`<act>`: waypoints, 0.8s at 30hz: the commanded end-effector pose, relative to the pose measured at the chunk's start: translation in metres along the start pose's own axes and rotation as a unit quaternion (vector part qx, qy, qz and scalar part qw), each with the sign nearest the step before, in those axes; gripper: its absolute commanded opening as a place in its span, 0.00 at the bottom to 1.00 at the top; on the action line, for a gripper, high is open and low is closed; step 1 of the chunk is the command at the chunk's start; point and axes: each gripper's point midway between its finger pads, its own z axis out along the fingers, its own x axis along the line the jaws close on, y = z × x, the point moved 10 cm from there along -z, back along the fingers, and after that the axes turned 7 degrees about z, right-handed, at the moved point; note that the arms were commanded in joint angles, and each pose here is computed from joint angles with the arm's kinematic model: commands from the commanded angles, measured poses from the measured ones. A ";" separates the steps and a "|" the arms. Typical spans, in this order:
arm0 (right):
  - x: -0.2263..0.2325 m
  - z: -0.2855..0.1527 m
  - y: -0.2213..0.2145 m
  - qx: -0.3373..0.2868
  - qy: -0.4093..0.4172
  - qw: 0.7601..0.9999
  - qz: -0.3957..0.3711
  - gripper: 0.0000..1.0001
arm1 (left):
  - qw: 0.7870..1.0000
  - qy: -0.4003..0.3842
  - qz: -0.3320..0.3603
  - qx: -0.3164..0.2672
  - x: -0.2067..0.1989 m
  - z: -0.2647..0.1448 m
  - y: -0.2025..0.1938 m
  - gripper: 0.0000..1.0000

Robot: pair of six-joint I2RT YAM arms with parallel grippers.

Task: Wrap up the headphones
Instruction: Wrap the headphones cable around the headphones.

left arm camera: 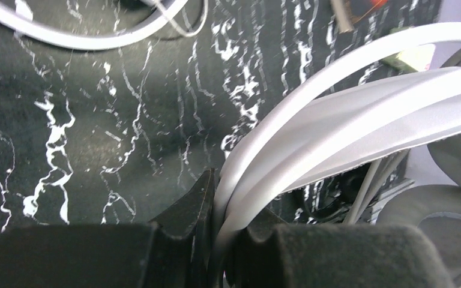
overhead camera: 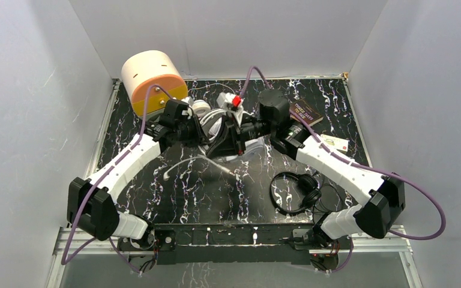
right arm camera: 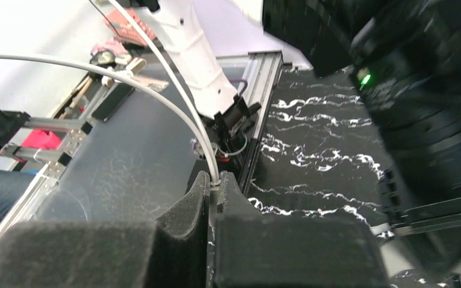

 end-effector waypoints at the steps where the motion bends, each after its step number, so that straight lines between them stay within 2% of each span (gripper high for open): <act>1: 0.005 0.015 -0.022 0.039 0.013 0.999 -0.026 0.00 | 0.995 -0.036 -0.028 -0.084 -0.026 -0.036 0.035 0.00; 5: 0.003 0.027 -0.055 0.102 -0.024 0.994 -0.008 0.00 | 0.991 -0.008 -0.038 -0.130 -0.027 -0.055 0.044 0.00; 9: 0.000 0.026 -0.078 0.137 -0.132 0.982 0.014 0.01 | 0.981 0.042 -0.044 -0.182 -0.020 -0.067 0.050 0.00; 10: -0.001 0.023 -0.081 0.144 -0.172 0.974 0.023 0.07 | 0.979 0.048 -0.045 -0.194 -0.020 -0.070 0.051 0.00; 13: -0.001 0.009 -0.081 0.152 -0.303 0.938 0.076 0.34 | 0.970 0.071 -0.046 -0.230 -0.015 -0.079 0.052 0.00; 16: 0.011 -0.002 -0.080 0.153 -0.369 0.904 0.151 0.61 | 0.958 0.105 -0.049 -0.261 -0.007 -0.088 0.051 0.00; 18: 0.022 -0.006 -0.077 0.141 -0.374 0.898 0.184 0.71 | 0.951 0.120 -0.051 -0.280 -0.003 -0.095 0.050 0.00; 20: 0.036 -0.010 -0.069 0.124 -0.363 0.901 0.201 0.79 | 0.945 0.131 -0.055 -0.295 0.000 -0.101 0.049 0.00; 22: 0.052 -0.016 -0.060 0.097 -0.354 0.909 0.200 0.88 | 0.940 0.134 -0.064 -0.307 0.001 -0.106 0.048 0.00; 24: 0.065 -0.030 -0.054 0.069 -0.381 0.902 0.188 0.98 | 0.938 0.125 -0.073 -0.315 0.000 -0.110 0.046 0.00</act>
